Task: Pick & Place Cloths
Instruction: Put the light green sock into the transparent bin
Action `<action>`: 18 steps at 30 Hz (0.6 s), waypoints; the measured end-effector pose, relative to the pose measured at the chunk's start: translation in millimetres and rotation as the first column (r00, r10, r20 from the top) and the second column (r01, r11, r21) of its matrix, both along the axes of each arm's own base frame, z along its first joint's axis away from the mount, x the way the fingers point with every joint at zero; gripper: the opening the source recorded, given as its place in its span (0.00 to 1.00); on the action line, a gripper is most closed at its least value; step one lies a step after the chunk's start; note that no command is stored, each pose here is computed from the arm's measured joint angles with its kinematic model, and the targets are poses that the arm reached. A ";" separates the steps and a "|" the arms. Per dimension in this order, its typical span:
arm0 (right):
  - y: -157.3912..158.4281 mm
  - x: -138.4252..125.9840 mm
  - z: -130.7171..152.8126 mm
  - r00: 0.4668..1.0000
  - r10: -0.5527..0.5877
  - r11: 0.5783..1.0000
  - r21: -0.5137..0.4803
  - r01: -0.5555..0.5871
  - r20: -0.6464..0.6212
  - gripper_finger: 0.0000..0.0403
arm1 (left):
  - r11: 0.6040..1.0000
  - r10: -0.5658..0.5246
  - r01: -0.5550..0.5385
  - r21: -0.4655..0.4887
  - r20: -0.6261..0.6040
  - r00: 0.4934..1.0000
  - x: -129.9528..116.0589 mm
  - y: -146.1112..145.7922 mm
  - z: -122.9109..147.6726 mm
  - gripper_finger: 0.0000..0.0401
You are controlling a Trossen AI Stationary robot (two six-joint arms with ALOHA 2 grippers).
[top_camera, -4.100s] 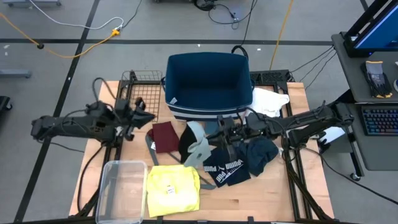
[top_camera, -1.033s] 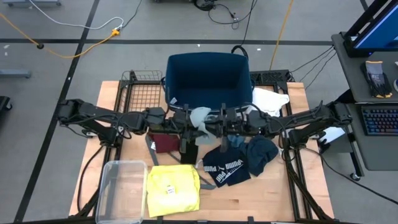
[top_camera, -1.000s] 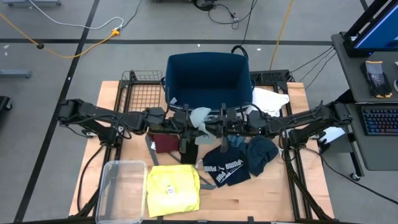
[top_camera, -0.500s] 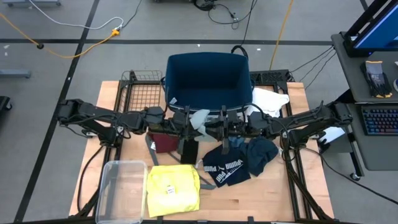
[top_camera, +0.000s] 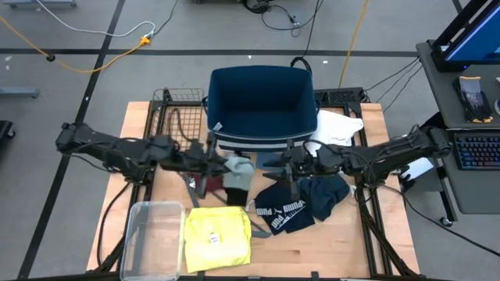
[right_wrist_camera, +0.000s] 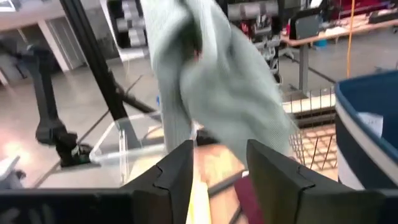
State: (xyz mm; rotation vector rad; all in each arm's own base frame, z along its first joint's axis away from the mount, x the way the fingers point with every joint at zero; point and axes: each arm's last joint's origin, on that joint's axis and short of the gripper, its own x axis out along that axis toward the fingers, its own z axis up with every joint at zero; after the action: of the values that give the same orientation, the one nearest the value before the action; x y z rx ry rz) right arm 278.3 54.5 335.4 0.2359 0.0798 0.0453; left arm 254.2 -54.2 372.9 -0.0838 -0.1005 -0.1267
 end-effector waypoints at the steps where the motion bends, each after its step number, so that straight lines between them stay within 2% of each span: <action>1: 0.9 -1.1 -0.2 1.000 0.004 1.000 -0.002 -0.004 -0.008 0.37 | 1.000 -0.002 0.002 0.003 0.013 1.000 -5.6 -3.4 3.5 0.00; 8: 1.9 -3.2 -2.9 0.999 0.005 1.000 -0.013 -0.006 -0.046 0.38 | 0.995 0.095 -0.097 0.018 0.061 0.994 -40.0 -23.4 20.7 0.00; 13: 1.2 -3.7 -4.1 0.998 0.002 1.000 -0.022 -0.003 -0.061 0.38 | 0.979 0.201 -0.201 0.014 0.012 0.980 -66.9 -40.0 23.1 0.00; 18: 0.1 -3.7 -5.7 0.997 -0.026 0.999 -0.032 0.024 -0.075 0.37 | 0.968 0.250 -0.250 -0.015 -0.016 0.968 -95.2 -57.8 29.6 0.00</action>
State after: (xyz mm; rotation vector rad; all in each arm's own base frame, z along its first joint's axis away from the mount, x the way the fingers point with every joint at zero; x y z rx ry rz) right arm 274.6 54.6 329.7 0.2072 0.1526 0.0104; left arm 159.1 -112.0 402.5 -0.0877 -0.0976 0.1267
